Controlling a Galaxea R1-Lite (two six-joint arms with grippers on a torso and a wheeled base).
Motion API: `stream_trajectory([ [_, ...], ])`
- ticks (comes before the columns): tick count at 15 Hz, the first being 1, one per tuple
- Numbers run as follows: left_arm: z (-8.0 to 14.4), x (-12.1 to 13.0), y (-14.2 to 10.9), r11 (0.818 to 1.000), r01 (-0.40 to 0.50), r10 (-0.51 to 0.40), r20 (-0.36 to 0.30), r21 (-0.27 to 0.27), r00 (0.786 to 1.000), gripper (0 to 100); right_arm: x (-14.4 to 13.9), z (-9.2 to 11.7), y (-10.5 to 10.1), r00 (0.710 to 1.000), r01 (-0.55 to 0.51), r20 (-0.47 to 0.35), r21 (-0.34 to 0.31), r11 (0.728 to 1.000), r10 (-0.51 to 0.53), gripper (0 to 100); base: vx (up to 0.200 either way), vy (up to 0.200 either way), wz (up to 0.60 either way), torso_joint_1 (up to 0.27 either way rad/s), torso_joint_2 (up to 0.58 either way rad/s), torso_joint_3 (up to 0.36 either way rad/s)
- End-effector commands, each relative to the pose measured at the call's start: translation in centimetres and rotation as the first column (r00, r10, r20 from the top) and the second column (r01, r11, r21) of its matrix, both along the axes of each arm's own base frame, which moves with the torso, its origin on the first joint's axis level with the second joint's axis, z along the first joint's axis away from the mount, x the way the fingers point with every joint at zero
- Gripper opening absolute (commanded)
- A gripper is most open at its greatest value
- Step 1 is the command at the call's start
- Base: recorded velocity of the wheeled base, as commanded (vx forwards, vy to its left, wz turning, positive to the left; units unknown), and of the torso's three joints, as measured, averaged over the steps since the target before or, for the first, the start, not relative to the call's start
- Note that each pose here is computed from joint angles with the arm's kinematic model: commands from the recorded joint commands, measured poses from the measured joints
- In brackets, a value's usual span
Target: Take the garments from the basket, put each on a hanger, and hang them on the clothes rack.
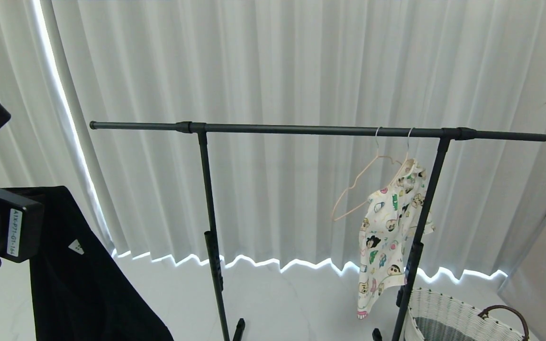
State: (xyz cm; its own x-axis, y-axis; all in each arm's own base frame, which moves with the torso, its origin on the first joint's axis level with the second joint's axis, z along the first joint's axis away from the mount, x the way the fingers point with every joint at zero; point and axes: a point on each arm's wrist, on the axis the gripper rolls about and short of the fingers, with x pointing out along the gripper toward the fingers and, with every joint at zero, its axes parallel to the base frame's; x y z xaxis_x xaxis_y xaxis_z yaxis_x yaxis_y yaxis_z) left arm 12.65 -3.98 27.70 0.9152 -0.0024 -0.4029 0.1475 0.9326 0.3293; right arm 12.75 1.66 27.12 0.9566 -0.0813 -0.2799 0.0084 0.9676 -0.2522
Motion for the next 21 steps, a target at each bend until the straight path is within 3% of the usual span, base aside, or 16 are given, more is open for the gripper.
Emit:
stream_trajectory([
  [1,-0.02,0.03,-0.01,1.0,0.0,0.0,-0.001,0.001,1.0,0,-0.05,-0.24,-0.06,1.0,-0.001,-0.008,-0.018,1.0,0.001,100,0.0,0.0,0.0,0.0,0.0,0.0],
  [6,0.06,0.03,-0.01,1.0,0.0,0.0,0.002,0.0,1.0,0,0.24,-0.12,-0.13,1.0,0.007,0.007,-0.019,1.0,-0.007,100,0.0,0.0,0.0,0.0,0.0,0.0],
  [13,0.11,0.02,-0.01,1.0,0.0,0.0,0.003,-0.001,1.0,0,0.15,-0.52,-0.14,1.0,0.004,0.0,-0.014,1.0,-0.004,100,0.0,0.0,0.0,0.154,-0.33,-0.173],
  [21,0.13,0.0,0.0,1.0,0.001,-0.001,0.007,-0.003,1.0,0,0.27,-0.58,-0.12,1.0,0.004,-0.005,-0.015,1.0,-0.004,100,0.0,0.2,0.0,0.014,-0.01,-0.008],
])
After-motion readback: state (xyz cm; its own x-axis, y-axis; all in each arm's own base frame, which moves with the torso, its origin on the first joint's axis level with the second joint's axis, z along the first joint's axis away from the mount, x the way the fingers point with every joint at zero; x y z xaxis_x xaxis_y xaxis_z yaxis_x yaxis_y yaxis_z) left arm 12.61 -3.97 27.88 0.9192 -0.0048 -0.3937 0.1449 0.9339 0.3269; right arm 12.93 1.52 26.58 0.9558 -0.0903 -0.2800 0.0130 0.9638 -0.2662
